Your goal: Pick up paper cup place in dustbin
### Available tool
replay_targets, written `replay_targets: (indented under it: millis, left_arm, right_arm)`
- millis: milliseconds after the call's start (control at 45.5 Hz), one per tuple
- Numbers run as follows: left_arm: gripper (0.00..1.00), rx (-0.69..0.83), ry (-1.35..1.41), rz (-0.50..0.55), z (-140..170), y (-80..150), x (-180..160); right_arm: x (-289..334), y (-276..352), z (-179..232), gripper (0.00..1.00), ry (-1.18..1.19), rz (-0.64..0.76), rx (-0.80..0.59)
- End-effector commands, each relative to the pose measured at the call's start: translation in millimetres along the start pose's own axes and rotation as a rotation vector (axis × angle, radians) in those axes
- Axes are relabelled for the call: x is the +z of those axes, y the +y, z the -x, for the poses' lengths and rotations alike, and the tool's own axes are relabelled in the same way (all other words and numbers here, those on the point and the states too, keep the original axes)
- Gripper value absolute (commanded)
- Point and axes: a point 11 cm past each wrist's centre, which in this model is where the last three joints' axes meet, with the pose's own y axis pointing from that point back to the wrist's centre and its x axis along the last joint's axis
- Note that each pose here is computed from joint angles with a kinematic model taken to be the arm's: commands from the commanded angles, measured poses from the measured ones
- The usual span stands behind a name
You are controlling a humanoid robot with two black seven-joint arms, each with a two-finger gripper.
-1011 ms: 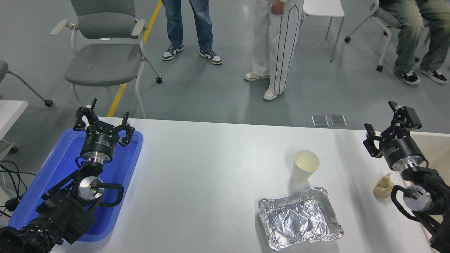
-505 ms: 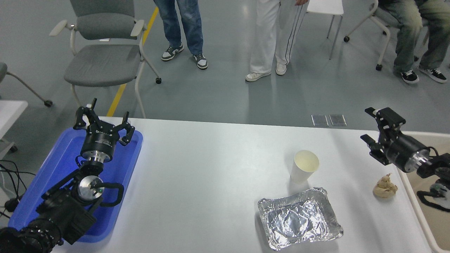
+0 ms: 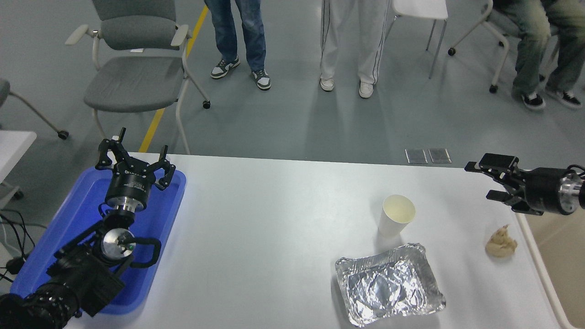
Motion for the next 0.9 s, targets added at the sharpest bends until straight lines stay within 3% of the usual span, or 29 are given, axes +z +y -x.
replay_targets:
  millis: [0,176,396,659,879]
  left_arm:
    - [1.0,0.0,0.0,0.0,0,0,0]
    - [1.0,0.0,0.0,0.0,0,0,0]
    - [1.0,0.001,0.0,0.001,-1,0,0]
    - [1.0,0.001,0.0,0.001,-1,0,0]
    - [1.0,0.003,-0.001,0.001,-1,1,0]
  right_arm:
    - [-20,44,1,1.0,0.093,0.198,-0.193]
    - [-62,45,13,1.0,0.201,0.273,-0.35]
    - [-112,46,41,1.0,0.31,0.261,-0.45]
    - [-163,50,44,1.0,0.509,0.419,-0.451]
    - [-198,49,47,0.97,0.562,0.393,-0.42]
